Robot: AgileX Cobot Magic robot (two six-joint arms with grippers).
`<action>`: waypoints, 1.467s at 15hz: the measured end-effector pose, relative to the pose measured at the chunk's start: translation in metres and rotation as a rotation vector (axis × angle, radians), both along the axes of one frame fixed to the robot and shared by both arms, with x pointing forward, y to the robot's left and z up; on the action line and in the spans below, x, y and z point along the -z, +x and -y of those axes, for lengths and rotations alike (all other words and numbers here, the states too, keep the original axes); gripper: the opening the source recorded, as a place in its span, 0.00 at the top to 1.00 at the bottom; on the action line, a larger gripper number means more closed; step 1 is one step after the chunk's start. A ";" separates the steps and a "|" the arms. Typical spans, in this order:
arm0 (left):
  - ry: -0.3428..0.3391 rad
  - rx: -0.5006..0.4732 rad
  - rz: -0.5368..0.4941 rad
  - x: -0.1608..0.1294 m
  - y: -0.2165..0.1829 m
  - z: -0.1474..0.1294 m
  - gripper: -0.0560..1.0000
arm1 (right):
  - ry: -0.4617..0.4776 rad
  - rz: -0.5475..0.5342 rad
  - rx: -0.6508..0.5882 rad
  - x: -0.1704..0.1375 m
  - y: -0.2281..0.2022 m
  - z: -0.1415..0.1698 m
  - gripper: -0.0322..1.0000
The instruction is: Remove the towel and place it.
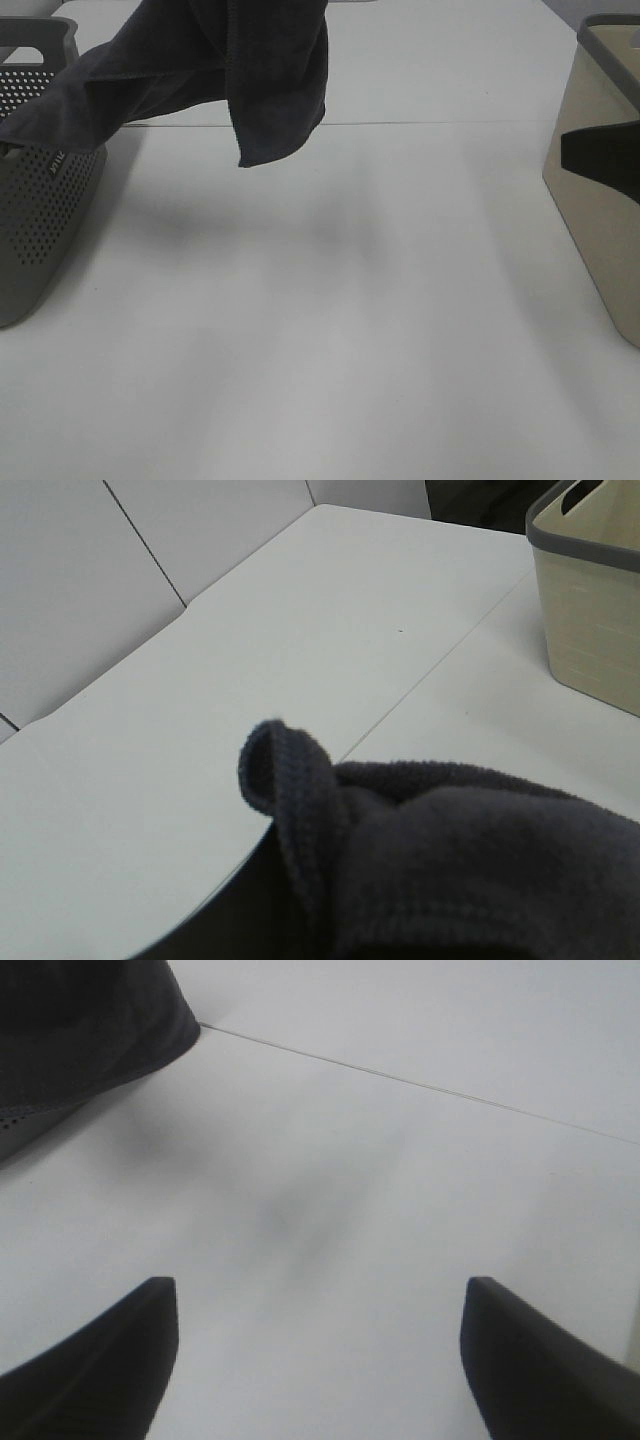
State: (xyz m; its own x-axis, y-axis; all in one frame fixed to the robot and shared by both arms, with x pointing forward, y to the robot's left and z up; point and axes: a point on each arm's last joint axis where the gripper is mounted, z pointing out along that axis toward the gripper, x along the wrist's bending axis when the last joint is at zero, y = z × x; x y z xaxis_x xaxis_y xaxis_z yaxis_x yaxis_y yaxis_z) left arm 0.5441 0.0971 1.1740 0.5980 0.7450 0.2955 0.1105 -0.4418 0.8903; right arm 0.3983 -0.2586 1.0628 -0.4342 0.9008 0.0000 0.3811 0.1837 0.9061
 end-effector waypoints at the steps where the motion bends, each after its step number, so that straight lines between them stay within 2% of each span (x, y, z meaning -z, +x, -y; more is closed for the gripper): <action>1: -0.001 0.000 0.000 0.000 0.000 0.000 0.93 | -0.001 0.006 -0.016 0.001 0.002 -0.004 0.24; 5: -0.030 -0.012 -0.014 0.000 0.000 0.000 0.93 | -0.024 0.070 -0.047 0.009 0.019 -0.042 0.24; 6: -0.059 -0.016 -0.005 -0.002 0.001 0.001 0.93 | -0.039 0.121 -0.044 0.015 0.022 -0.068 0.24; 8: -0.087 -0.020 0.000 -0.004 0.001 0.001 0.93 | -0.047 0.175 -0.054 0.021 0.018 -0.096 0.24; 12: -0.132 -0.030 -0.004 -0.006 0.001 0.002 0.93 | -0.015 0.276 -0.056 0.007 0.019 -0.140 0.24; 15: -0.140 -0.032 -0.003 -0.006 0.001 0.002 0.93 | -0.005 0.251 -0.051 0.007 0.031 -0.160 0.24; 19: -0.238 -0.054 -0.025 -0.009 0.002 0.002 0.93 | 0.044 0.226 -0.055 0.001 0.047 -0.187 0.24; 22: -0.270 -0.059 -0.029 -0.010 0.002 0.003 0.93 | 0.100 0.176 -0.038 0.006 0.051 -0.195 0.24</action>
State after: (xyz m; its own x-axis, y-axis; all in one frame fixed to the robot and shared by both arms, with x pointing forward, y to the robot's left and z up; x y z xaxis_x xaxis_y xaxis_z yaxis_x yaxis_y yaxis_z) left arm 0.5464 0.0941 1.1844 0.5563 0.8284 0.0648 0.1559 -0.1806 0.9711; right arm 0.4497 -0.0640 1.0573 -0.4690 0.8832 0.0100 0.2094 0.1002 0.9727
